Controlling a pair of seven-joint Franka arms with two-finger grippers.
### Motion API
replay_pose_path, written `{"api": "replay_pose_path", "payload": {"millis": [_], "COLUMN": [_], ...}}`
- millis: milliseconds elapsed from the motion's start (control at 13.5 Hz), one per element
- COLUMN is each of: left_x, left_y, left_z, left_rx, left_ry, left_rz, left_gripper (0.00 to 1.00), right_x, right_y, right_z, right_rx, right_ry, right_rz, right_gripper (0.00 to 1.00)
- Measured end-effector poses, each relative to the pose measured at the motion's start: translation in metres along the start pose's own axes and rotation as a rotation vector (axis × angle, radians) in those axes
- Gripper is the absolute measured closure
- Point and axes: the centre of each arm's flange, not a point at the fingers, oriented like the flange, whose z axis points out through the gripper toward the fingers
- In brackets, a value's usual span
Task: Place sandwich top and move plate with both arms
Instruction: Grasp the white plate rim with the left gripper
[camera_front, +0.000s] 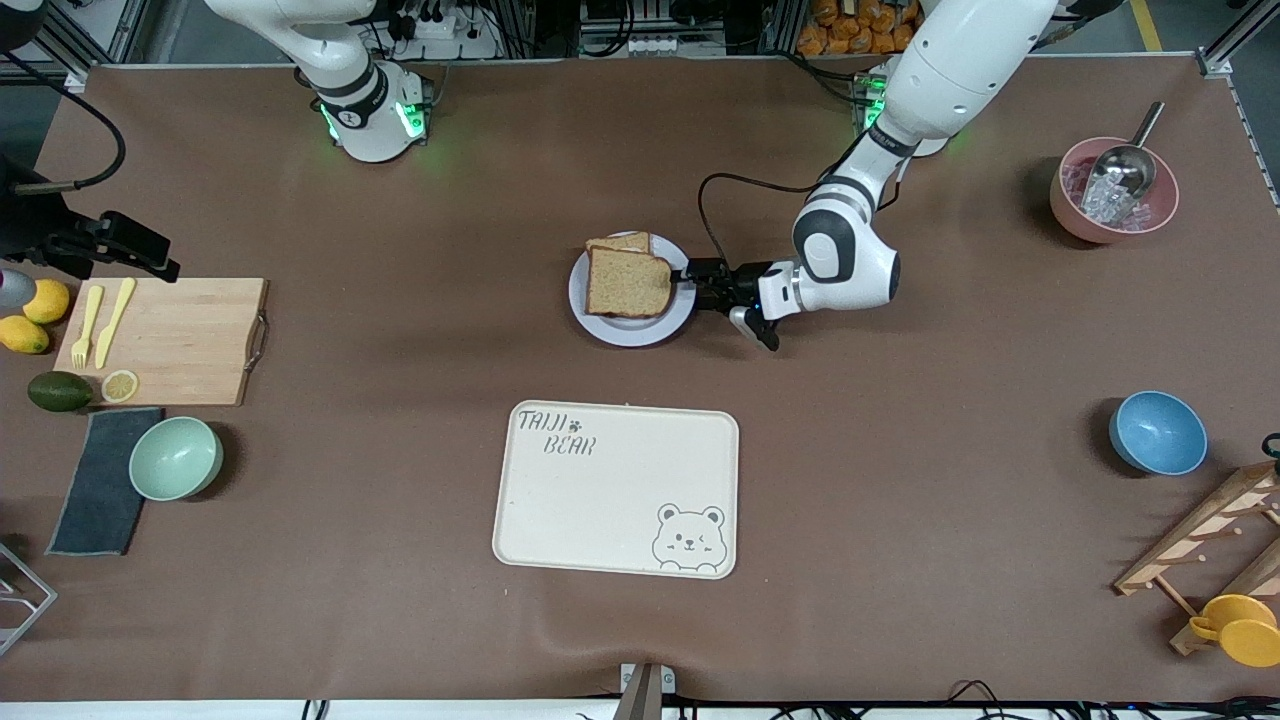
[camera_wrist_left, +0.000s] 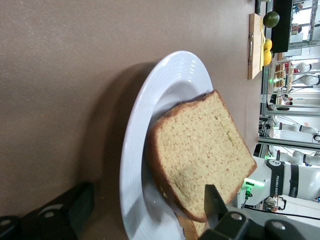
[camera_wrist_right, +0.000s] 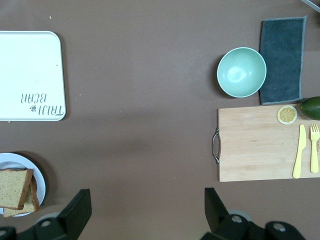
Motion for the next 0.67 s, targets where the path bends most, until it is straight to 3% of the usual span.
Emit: {"api": "replay_pose_path", "payload": {"millis": [74,149,297,669], "left_x": [-0.0001,-0.0001,0.0000,-0.0004], "left_y": [0.0004,0.0005,0.0005,-0.0014], "left_z": [0.0005,0.0006,0.0006,0.0011], "left_rx": [0.000,0.001,0.002,0.003], "left_ry": [-0.001,-0.001,0.000,0.001], "left_rz": [0.001,0.001,0.003,-0.001], "left_gripper": [0.03,0.11,0.37,0.89], "right_x": [0.0001,0.0002,0.0004,0.0012], "right_y": [0.0001,0.0001,0.0001,0.0001], "right_z": [0.0002,0.0003,0.0006,0.0021], "right_rx": [0.000,-0.001,-0.001,-0.001], "right_ry": [0.000,-0.001,-0.001,-0.004], "right_rz": [0.000,0.000,0.000,0.000], "right_gripper": [0.00,0.00,0.00,0.00]}}
